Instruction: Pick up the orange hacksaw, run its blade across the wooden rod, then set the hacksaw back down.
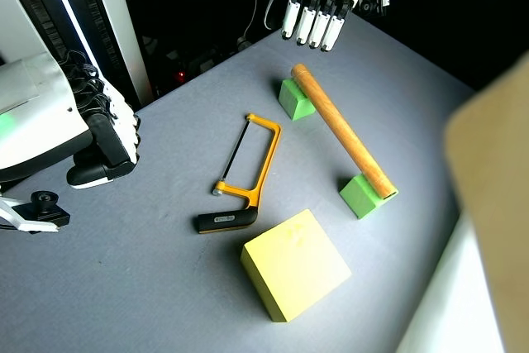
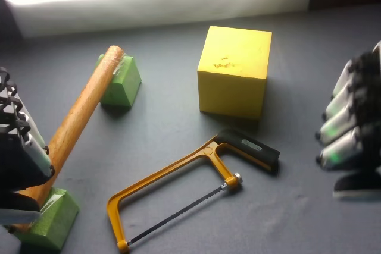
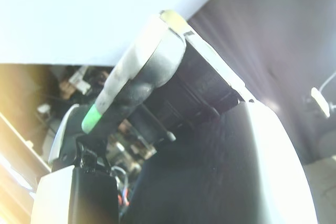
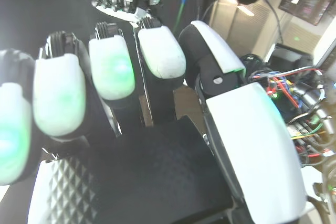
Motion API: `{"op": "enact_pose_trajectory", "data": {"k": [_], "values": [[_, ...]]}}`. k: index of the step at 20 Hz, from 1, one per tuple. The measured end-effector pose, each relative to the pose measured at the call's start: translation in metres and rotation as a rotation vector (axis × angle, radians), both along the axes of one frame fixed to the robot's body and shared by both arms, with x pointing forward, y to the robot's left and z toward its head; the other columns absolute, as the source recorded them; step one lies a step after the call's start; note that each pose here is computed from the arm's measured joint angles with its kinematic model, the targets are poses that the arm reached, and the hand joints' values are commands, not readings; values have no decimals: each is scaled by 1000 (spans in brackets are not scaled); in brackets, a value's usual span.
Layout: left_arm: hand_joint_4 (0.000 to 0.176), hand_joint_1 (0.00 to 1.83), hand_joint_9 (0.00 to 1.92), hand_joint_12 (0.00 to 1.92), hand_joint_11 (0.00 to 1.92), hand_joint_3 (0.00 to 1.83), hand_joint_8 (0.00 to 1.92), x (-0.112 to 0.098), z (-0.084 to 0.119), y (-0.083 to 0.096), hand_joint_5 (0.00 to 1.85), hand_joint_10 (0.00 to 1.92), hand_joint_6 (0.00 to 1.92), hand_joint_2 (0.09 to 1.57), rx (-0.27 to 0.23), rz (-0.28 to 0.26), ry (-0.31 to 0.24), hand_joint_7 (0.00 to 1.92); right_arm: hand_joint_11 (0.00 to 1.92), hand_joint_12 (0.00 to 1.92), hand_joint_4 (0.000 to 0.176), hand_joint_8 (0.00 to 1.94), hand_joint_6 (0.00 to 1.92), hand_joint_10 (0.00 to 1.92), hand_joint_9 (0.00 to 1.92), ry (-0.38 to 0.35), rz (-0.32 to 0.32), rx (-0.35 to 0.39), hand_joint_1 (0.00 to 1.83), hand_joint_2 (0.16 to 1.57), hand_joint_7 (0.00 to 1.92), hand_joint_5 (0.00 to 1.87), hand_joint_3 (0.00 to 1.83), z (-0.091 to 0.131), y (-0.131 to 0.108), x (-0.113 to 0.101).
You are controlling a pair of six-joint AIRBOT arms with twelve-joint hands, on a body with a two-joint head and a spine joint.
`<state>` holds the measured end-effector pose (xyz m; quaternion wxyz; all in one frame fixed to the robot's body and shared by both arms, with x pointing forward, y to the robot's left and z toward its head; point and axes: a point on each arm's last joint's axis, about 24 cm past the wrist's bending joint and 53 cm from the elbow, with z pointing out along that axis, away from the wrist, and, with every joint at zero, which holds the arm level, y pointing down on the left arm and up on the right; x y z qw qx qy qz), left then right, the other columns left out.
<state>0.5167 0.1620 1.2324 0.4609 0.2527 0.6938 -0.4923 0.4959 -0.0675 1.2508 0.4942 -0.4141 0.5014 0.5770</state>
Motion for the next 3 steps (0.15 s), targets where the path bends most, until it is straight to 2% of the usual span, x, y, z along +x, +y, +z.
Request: {"op": "enact_pose_trajectory", "data": {"k": [3], "values": [[0, 565, 1245, 1921, 1314, 4, 1921, -2, -2, -1, 1161, 1921, 1921, 1358, 9, -10, 1, 1201, 1618, 1921, 0, 1941, 1921, 1921, 1484, -6, 22, -17, 318, 1476, 1377, 1256, 0, -5, 4, -6]]}}
